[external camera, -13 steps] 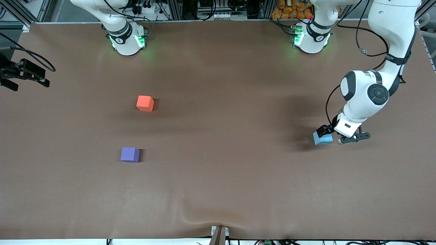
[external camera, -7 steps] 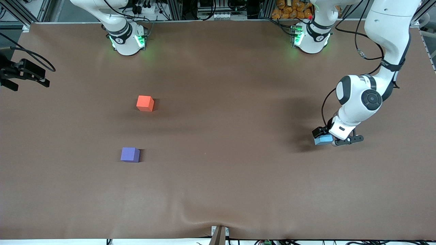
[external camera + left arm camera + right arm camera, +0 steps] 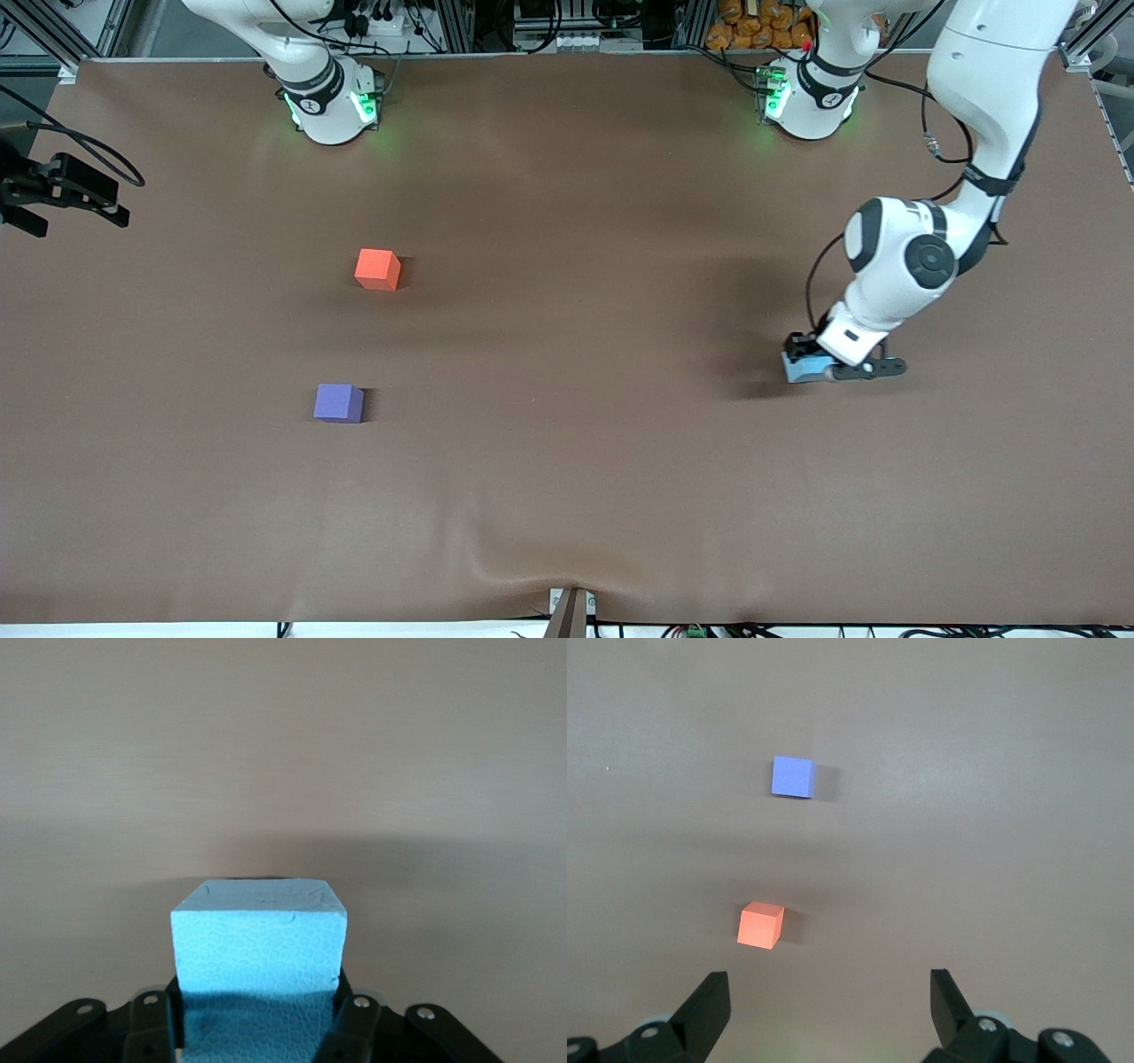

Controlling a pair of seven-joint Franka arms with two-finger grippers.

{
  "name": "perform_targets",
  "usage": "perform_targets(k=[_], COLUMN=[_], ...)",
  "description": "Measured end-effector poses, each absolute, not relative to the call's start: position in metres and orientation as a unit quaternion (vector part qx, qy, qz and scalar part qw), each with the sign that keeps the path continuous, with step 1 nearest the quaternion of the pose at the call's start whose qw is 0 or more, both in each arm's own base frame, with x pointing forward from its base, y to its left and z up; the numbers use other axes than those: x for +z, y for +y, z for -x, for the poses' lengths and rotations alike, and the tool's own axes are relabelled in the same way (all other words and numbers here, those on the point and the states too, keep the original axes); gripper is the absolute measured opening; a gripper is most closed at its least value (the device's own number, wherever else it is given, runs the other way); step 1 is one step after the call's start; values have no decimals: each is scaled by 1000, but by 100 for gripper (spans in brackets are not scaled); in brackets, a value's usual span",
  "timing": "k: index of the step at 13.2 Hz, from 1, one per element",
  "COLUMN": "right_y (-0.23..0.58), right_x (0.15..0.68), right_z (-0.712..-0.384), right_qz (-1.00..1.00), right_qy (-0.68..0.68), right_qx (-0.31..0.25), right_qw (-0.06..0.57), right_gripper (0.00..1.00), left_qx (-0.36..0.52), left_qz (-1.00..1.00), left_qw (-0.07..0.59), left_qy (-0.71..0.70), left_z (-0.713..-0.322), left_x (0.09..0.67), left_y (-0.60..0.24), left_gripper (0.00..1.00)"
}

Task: Place blue block between orange and purple blocks
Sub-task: 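Carry the light-blue cube with the left gripper toward the table middle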

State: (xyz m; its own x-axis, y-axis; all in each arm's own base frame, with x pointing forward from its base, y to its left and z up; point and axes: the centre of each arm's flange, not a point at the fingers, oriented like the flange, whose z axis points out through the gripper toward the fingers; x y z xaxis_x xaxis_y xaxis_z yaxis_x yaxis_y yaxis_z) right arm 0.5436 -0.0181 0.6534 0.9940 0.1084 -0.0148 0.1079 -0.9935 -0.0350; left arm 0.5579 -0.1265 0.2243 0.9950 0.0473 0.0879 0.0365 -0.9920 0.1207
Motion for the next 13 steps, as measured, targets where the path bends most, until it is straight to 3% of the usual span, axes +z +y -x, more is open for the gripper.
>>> perform_targets(k=[8, 13], right_y=[-20, -21], right_x=[641, 614], right_z=[-550, -565], right_qz=[998, 998], right_qy=[-54, -54], right_qx=[19, 39], right_qw=[18, 20], right_gripper=[100, 100], left_qx=[15, 1], left_qz=[-992, -986], left_qw=[105, 162], left_qy=[-64, -31], left_z=[-538, -513], left_x=[297, 292], left_y=[-342, -497], left_gripper=[54, 54])
